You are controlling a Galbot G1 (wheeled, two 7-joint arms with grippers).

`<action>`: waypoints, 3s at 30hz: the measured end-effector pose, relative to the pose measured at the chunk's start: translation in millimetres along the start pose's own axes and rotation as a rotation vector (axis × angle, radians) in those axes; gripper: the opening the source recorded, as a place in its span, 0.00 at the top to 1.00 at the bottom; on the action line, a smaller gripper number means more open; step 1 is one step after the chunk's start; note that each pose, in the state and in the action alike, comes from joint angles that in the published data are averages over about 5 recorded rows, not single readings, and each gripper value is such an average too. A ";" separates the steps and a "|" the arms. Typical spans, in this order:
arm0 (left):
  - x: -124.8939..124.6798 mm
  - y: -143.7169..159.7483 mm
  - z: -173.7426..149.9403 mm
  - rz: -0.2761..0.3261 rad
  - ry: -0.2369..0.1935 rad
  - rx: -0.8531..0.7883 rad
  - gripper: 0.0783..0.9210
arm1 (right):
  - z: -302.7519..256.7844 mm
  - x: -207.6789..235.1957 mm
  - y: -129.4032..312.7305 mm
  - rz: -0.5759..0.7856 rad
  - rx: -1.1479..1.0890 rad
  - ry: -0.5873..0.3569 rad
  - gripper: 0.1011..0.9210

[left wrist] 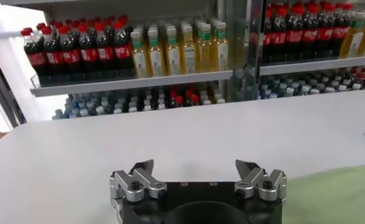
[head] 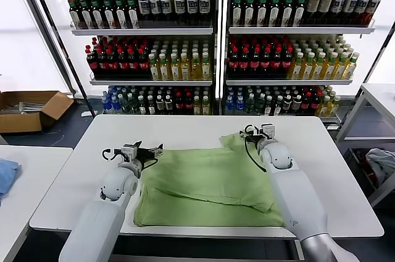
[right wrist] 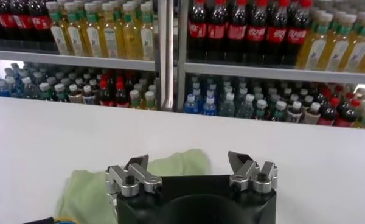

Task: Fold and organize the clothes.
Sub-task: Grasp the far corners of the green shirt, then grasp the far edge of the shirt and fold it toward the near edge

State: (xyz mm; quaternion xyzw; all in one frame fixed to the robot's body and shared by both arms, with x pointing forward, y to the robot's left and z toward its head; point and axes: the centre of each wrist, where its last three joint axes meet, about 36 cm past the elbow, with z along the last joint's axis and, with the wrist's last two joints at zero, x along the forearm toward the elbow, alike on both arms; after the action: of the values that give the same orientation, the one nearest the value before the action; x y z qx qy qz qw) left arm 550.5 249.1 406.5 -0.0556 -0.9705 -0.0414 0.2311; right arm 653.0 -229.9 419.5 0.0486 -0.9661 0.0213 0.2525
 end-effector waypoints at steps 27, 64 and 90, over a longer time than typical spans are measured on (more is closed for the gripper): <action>-9.8 -2.8 14.8 0.003 0.048 0.017 0.14 | 14.2 -12.5 3.5 0.025 -0.012 0.033 0.12; 2.6 -17.2 25.3 0.062 -0.038 0.003 0.99 | 26.0 22.6 -3.9 0.042 0.003 -0.059 0.99; 75.7 -20.3 40.8 0.064 -0.214 0.013 0.99 | 58.0 157.7 5.8 0.099 -0.044 -0.227 0.99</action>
State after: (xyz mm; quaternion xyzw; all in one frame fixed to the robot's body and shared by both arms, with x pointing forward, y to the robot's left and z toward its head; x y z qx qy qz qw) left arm 462.7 240.0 403.4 -0.0892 -0.9876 -0.0215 0.1277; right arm 487.3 -241.0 446.2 -0.0024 -0.9899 0.0070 0.1413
